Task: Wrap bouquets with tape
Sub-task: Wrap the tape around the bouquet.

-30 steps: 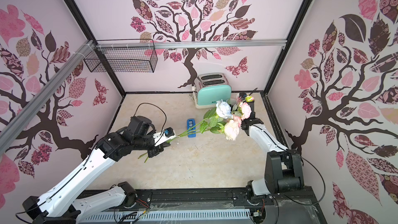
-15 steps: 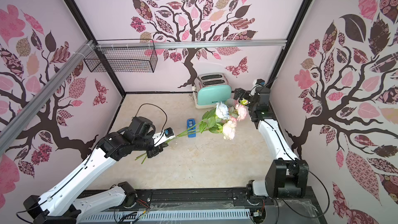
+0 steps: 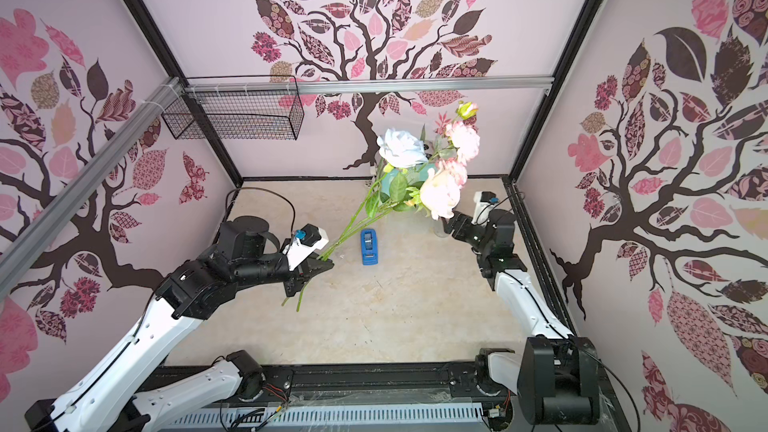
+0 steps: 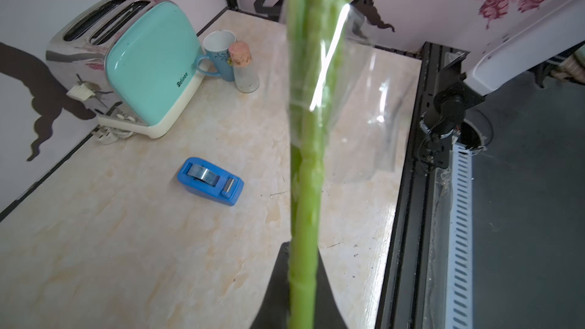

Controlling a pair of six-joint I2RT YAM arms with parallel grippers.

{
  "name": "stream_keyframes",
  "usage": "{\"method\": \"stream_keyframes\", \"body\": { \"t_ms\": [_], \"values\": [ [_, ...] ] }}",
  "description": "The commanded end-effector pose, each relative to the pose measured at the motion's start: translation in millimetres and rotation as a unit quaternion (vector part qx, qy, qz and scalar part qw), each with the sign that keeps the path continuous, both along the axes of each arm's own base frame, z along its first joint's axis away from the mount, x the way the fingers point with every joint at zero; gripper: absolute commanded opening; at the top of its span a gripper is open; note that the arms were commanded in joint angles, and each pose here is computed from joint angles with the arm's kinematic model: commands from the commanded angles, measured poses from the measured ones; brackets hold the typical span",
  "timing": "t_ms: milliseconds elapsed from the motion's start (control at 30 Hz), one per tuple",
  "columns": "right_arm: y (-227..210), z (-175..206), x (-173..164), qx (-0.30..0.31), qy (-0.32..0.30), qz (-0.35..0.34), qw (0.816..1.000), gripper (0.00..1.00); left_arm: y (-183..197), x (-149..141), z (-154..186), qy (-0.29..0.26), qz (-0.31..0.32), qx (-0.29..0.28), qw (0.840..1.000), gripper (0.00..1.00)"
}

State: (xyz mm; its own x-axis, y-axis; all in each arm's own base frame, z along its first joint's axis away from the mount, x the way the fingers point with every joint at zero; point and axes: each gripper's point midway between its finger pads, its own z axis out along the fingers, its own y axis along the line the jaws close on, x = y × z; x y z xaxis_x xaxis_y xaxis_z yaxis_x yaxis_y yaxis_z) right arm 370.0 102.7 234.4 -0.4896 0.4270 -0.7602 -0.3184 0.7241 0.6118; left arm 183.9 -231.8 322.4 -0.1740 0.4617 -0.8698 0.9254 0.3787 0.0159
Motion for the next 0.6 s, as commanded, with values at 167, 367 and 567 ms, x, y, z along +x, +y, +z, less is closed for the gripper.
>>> {"method": "stream_keyframes", "body": {
  "t_ms": [167,367,567],
  "values": [
    [140.5,97.9,-135.0,0.100,-0.271,0.352,0.890,0.63,-27.4,-11.9,35.6,0.023,-0.068,-0.089,0.993,0.00],
    [145.6,126.1,-133.0,0.139,-0.321,0.344,0.871,0.41,-29.1,-10.5,21.0,0.039,-0.069,-0.079,0.994,0.00],
    [168.1,141.7,-145.3,0.150,-0.339,0.392,0.842,0.40,-32.5,-5.6,13.2,0.047,-0.068,-0.073,0.994,0.00]
  ]
}}
